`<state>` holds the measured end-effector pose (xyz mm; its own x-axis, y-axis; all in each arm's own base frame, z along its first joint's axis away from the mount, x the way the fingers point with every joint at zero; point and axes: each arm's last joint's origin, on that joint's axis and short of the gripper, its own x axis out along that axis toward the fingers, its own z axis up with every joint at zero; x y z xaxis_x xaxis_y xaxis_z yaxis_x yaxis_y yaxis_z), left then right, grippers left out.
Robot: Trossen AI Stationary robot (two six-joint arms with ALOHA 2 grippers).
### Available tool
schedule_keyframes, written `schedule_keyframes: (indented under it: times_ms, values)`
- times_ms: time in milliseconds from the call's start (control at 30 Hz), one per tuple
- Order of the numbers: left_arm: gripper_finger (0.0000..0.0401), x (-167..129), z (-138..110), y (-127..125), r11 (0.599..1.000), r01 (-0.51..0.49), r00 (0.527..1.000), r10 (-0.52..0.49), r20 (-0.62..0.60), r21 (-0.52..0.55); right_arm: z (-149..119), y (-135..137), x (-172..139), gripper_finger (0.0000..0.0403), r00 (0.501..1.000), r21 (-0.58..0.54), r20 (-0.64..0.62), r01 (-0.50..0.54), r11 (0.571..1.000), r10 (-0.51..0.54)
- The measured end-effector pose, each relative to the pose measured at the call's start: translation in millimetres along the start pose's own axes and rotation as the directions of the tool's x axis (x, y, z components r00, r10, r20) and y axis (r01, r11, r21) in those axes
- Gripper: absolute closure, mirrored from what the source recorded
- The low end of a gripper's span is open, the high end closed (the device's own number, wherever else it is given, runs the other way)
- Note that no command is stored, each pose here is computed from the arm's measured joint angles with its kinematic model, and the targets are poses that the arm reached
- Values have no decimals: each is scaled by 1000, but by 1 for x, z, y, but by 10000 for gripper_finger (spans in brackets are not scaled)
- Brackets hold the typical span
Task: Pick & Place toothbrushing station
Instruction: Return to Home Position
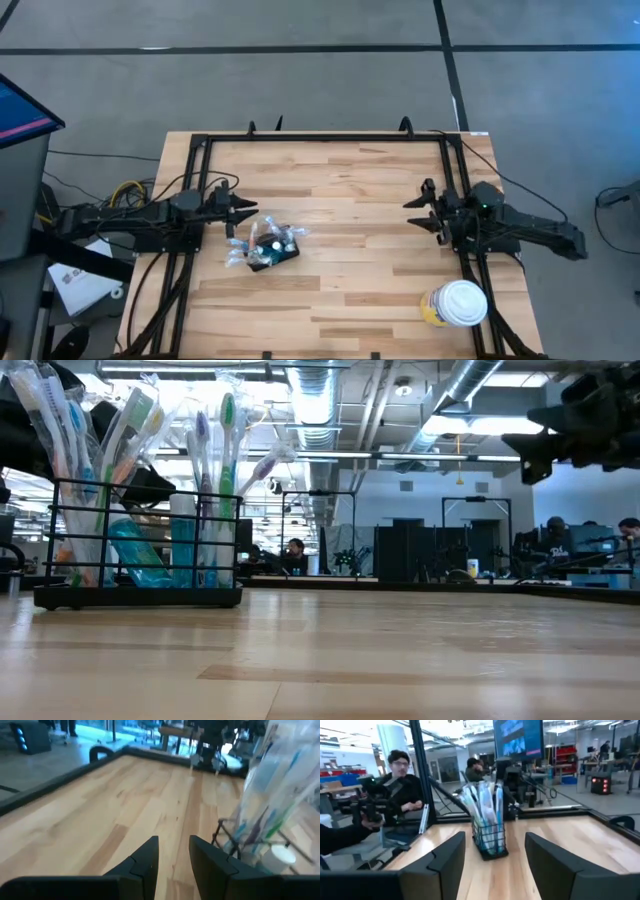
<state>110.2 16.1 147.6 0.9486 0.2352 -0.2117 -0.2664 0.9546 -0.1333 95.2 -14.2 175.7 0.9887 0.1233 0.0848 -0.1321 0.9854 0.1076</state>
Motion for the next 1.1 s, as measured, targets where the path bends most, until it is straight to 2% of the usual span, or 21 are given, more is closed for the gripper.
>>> schedule_keyframes:
  times_ms: [100,233,433,967,1100]
  values:
    - [297,1,-1,0,1000,0,1000,0,-14,2,-8,-1,3,209,997,84,-77,25,996,-19]
    - [297,2,-2,0,1000,-2,1000,1,-23,-17,-9,-1,4,209,995,191,-97,29,981,-10]
    - [297,2,0,0,1000,-1,1000,1,-5,-20,-10,-1,4,206,995,253,-103,36,967,-10]
    - [297,2,1,0,1000,3,1000,-2,11,-22,-10,-1,4,207,995,261,-103,36,965,-9]
    - [297,-1,4,-1,1000,17,999,-16,48,-25,-10,-2,4,209,995,259,-96,37,965,-12]
